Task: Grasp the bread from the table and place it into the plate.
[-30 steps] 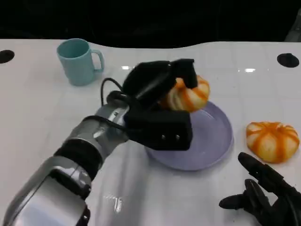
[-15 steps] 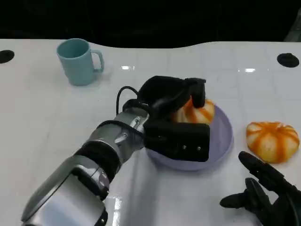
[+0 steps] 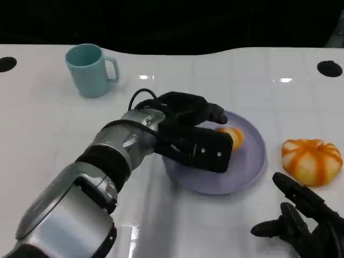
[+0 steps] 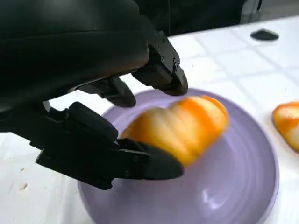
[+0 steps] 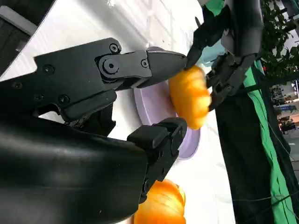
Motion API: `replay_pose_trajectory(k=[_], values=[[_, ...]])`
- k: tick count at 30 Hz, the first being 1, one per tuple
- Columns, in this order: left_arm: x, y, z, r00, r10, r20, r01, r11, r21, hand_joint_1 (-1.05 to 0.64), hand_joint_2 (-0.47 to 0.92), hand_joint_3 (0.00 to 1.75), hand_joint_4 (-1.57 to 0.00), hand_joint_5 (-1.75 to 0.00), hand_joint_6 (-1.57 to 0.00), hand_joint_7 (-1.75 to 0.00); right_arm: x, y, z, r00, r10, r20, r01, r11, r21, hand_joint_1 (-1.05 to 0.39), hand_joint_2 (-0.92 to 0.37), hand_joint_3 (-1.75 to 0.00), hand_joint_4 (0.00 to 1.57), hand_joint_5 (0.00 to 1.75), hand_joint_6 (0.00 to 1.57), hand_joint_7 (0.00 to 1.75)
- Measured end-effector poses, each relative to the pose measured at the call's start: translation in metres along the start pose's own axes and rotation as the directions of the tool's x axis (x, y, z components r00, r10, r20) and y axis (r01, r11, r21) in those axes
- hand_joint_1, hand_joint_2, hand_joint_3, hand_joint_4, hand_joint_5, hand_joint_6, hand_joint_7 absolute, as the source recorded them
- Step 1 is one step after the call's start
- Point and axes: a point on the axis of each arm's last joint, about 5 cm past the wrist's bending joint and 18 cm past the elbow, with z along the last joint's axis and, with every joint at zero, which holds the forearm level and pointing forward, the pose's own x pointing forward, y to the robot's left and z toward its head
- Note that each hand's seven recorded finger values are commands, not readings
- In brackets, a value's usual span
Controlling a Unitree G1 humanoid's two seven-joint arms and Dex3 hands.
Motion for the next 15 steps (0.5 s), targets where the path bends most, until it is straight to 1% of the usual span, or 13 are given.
replay_pose_trajectory(k=[2,5,8,12,13,14,15], values=[[0.0,0.002,0.0,1.0,-0.011,0.003,0.011,1.0,-0.013,-1.0,0.92,0.69,-0.33,-0.07,-0.34,-0.01,0.0,0.0001,0.0,1.0,0.0,0.0,0.0,1.0,0.0,-0.76,-0.92,-0.28,0.88,0.9,1.19,0.03],[-0.004,0.01,-0.004,0.999,-0.026,0.026,0.027,0.998,-0.055,-0.99,0.92,0.7,-0.36,-0.09,-0.38,-0.02,0.0,0.0002,0.0,1.0,0.001,0.0,-0.001,1.0,0.0,-0.76,-0.92,-0.29,0.88,0.9,1.19,0.02],[-0.008,0.017,-0.01,0.999,-0.021,0.025,0.023,0.997,-0.07,-0.99,0.92,0.7,-0.37,-0.08,-0.38,-0.02,0.0,0.0001,0.0,1.0,0.001,0.0,-0.001,1.0,0.0,-0.76,-0.92,-0.29,0.88,0.9,1.19,0.02],[-0.009,0.019,-0.011,0.999,-0.025,0.024,0.026,0.997,-0.067,-0.99,0.92,0.7,-0.37,-0.08,-0.39,-0.02,0.001,0.0004,0.0,1.0,0.003,0.002,-0.003,1.0,-0.001,-0.76,-0.92,-0.29,0.88,0.9,1.19,0.02],[-0.009,0.019,-0.011,0.999,-0.024,0.025,0.025,0.997,-0.066,-0.84,0.92,0.58,-0.41,-0.1,-0.44,-0.04,0.001,0.0004,0.0,1.0,0.003,0.002,-0.003,1.0,-0.001,-0.76,-0.92,-0.3,0.88,0.91,1.18,0.02],[-0.011,0.02,-0.013,0.999,-0.012,0.036,0.015,0.994,-0.109,-0.78,0.92,0.54,-0.42,-0.1,-0.46,-0.05,0.001,0.0007,0.0,1.0,0.005,0.003,-0.005,1.0,-0.003,-0.76,-0.92,-0.31,0.88,0.91,1.18,0.02],[-0.015,0.023,-0.016,0.998,0.021,0.067,-0.008,0.984,-0.181,-0.75,0.92,0.52,-0.43,-0.11,-0.48,-0.05,0.001,0.0007,0.001,1.0,0.006,0.005,-0.005,1.0,-0.005,-0.76,-0.92,-0.31,0.88,0.91,1.18,0.02]])
